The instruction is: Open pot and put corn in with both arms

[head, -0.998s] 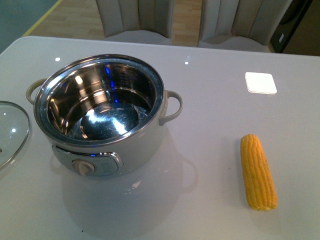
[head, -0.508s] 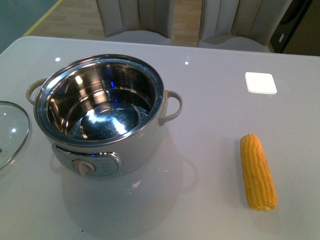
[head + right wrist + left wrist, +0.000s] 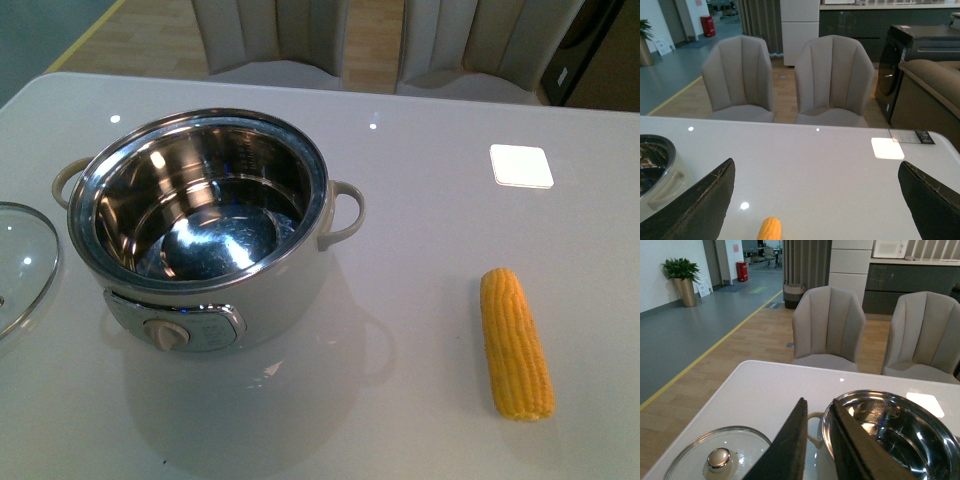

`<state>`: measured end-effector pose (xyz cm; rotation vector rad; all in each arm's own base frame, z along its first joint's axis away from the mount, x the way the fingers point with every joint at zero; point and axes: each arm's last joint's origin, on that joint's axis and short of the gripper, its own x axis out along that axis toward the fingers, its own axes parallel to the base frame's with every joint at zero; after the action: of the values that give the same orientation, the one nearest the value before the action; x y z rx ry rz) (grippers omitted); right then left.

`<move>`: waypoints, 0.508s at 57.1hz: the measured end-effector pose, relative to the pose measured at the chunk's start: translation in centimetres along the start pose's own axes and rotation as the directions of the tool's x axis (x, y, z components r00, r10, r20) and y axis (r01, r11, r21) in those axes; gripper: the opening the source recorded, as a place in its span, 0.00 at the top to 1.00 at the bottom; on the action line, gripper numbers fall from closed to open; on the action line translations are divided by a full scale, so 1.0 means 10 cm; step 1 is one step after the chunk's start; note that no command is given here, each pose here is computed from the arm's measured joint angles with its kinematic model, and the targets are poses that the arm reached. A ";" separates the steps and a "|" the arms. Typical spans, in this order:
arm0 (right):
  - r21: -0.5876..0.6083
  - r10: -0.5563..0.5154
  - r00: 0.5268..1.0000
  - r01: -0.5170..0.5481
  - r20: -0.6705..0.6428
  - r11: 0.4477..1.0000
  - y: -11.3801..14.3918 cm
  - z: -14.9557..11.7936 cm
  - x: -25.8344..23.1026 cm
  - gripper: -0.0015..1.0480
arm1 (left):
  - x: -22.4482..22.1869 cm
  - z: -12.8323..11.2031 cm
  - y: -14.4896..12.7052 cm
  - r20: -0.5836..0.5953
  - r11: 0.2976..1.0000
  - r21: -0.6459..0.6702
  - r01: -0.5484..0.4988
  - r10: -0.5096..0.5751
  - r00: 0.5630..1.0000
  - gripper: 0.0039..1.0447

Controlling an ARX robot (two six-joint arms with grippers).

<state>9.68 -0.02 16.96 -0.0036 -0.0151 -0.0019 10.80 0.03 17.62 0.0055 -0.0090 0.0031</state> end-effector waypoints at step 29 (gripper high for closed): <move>0.000 0.000 1.000 0.000 0.000 1.000 0.00 0.00 0.00 0.09 | -0.11 -0.08 0.00 0.000 1.000 -0.004 0.001 -0.001 1.000 0.84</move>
<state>9.68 -0.02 16.96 -0.0036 -0.0151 -0.0019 9.73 0.02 16.78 0.0017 -0.0086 0.0023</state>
